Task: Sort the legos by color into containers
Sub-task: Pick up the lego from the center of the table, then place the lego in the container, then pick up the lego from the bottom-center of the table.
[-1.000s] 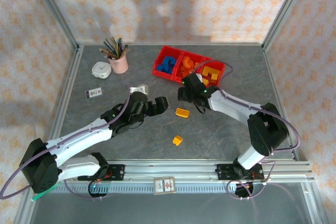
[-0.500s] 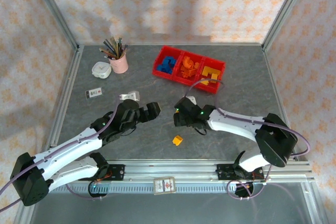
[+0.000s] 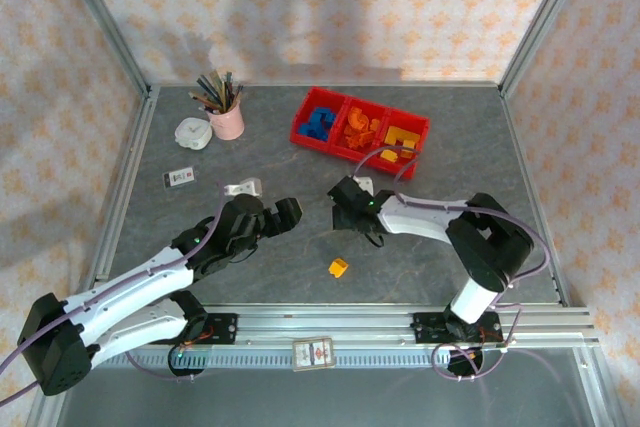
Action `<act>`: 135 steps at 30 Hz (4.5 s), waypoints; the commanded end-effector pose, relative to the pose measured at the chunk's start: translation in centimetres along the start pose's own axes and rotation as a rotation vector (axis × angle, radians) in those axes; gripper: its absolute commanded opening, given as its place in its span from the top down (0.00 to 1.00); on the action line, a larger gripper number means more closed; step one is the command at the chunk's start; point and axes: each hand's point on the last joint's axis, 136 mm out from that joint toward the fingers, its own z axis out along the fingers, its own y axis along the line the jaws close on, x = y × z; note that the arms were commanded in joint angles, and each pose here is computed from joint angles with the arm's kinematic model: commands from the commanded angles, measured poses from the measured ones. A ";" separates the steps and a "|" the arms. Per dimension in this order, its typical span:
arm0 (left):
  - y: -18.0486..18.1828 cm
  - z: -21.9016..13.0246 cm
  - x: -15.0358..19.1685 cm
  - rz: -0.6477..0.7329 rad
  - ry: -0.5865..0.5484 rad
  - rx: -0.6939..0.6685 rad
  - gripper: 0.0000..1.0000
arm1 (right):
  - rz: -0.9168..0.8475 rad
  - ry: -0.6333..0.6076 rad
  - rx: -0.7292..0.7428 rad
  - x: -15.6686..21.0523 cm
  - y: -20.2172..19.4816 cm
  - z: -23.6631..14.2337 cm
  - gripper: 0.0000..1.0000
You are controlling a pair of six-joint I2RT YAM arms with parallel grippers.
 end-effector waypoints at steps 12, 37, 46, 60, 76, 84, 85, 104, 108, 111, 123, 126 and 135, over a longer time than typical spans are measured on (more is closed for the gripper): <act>-0.4 0.4 -0.5 -0.017 -0.026 0.001 0.01 | 0.010 -0.038 0.010 -3.1 0.8 1.9 0.46; -4.8 2.6 -0.4 0.070 0.056 0.102 0.01 | 0.190 -0.226 0.045 -12.5 -4.5 -3.5 0.73; -6.7 3.5 -1.6 0.106 0.046 0.107 0.01 | 0.307 -0.284 0.184 -19.6 -11.6 -1.8 0.73; -8.1 4.3 -2.6 0.122 0.040 0.104 0.01 | 0.333 -0.291 0.176 -25.8 -13.7 1.0 0.51; -6.7 0.7 -3.2 0.089 -0.010 0.116 0.01 | 0.244 -0.273 0.028 -18.0 -8.4 -5.2 0.39; -3.8 -1.8 -2.4 0.043 -0.029 0.093 0.01 | 0.112 -0.175 -0.068 -10.0 -4.2 -6.3 0.34; -3.3 -2.1 -2.3 0.038 -0.032 0.087 0.01 | 0.098 -0.163 -0.075 -8.9 -3.7 -6.3 0.33; 2.1 -4.8 0.5 -0.014 0.008 0.002 0.01 | -0.200 0.028 -0.238 7.1 4.5 -8.6 0.21; 3.0 -4.9 1.1 -0.034 0.010 -0.001 0.01 | -0.198 0.050 -0.172 9.2 4.3 -8.3 0.20; 3.2 -4.9 1.2 -0.047 0.011 -0.001 0.01 | -0.104 0.056 -0.127 10.2 3.7 -8.2 0.19; 3.2 -4.3 1.3 -0.025 0.017 -0.007 0.01 | 0.090 -0.009 -0.021 9.7 4.9 -7.0 0.21; 3.1 -4.3 1.3 -0.023 0.016 -0.008 0.01 | 0.095 -0.016 0.006 9.7 4.7 -6.5 0.25; 2.9 -4.2 1.2 -0.019 0.015 -0.003 0.01 | 0.090 0.047 0.064 12.1 2.8 -6.1 0.32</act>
